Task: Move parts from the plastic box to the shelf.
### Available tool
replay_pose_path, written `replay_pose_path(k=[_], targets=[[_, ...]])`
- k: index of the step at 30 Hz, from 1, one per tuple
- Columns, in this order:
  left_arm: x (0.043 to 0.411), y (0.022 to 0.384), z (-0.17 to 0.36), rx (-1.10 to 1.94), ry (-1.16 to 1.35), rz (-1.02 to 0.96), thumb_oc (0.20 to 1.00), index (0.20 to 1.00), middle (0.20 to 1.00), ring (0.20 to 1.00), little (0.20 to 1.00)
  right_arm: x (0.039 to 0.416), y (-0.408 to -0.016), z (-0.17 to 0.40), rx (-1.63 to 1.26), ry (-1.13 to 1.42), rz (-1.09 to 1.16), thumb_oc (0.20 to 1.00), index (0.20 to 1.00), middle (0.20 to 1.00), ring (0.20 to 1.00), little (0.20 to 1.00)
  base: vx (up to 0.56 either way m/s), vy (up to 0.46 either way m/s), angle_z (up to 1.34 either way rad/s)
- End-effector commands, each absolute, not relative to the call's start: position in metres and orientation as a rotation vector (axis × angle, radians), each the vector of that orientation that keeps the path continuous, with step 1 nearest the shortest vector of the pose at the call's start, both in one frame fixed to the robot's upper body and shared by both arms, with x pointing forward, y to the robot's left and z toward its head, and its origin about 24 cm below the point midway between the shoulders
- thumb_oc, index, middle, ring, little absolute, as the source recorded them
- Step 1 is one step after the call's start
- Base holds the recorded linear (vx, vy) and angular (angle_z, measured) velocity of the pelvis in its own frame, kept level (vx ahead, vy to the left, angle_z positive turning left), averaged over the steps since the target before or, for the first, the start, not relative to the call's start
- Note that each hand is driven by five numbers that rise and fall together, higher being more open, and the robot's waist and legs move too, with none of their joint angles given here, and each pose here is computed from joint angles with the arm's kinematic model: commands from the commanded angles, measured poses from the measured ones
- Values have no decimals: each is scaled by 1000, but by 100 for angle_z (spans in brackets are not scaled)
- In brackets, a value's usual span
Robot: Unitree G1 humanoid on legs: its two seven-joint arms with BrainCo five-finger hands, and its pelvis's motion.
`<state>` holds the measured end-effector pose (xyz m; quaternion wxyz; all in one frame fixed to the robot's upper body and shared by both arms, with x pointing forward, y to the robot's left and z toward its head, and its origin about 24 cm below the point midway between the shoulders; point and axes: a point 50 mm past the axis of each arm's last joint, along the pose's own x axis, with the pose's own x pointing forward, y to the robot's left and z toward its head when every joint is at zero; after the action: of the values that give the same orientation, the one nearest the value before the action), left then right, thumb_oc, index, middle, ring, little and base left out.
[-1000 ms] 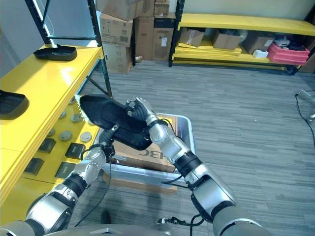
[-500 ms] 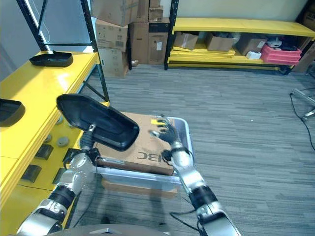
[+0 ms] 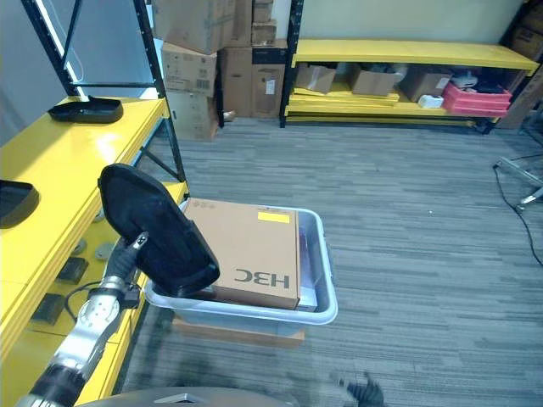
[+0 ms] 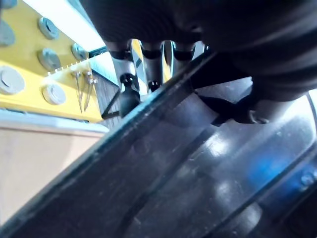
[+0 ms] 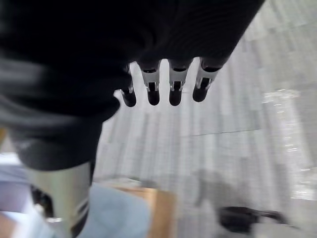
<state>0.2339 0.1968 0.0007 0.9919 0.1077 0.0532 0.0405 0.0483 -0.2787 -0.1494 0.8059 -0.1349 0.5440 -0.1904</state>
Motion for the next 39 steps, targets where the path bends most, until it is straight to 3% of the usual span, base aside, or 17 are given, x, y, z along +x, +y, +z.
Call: replay_pose_path(k=[1, 10, 16, 25, 34, 39], targets=[[256, 214, 65, 199, -223, 144, 200, 200, 200, 200, 200, 75, -261, -155, -287, 1163, -285, 1000, 1000, 1000, 1000, 1000, -35, -151, 1], [249, 214, 103, 154, -412, 176, 200, 200, 200, 200, 200, 72, -256, -160, -445, 1268, -75, 1000, 1000, 1000, 1000, 1000, -114, -144, 49], [243, 221, 126, 253, -502, 190, 200, 200, 200, 200, 200, 70, -264, -158, -361, 1284, -194, 1000, 1000, 1000, 1000, 1000, -124, -87, 108], [242, 217, 153, 382, -616, 148, 200, 200, 200, 200, 200, 59, -252, -164, -338, 1334, -155, 1000, 1000, 1000, 1000, 1000, -36, 78, 120], [246, 201, 174, 389, -711, 57, 200, 200, 200, 200, 200, 118, -224, -157, -325, 1144, -109, 1000, 1000, 1000, 1000, 1000, 14, 199, 45], [258, 184, 176, 345, -720, -30, 200, 200, 200, 200, 200, 111, -215, -160, -314, 1138, -79, 1000, 1000, 1000, 1000, 1000, 112, -39, 142]])
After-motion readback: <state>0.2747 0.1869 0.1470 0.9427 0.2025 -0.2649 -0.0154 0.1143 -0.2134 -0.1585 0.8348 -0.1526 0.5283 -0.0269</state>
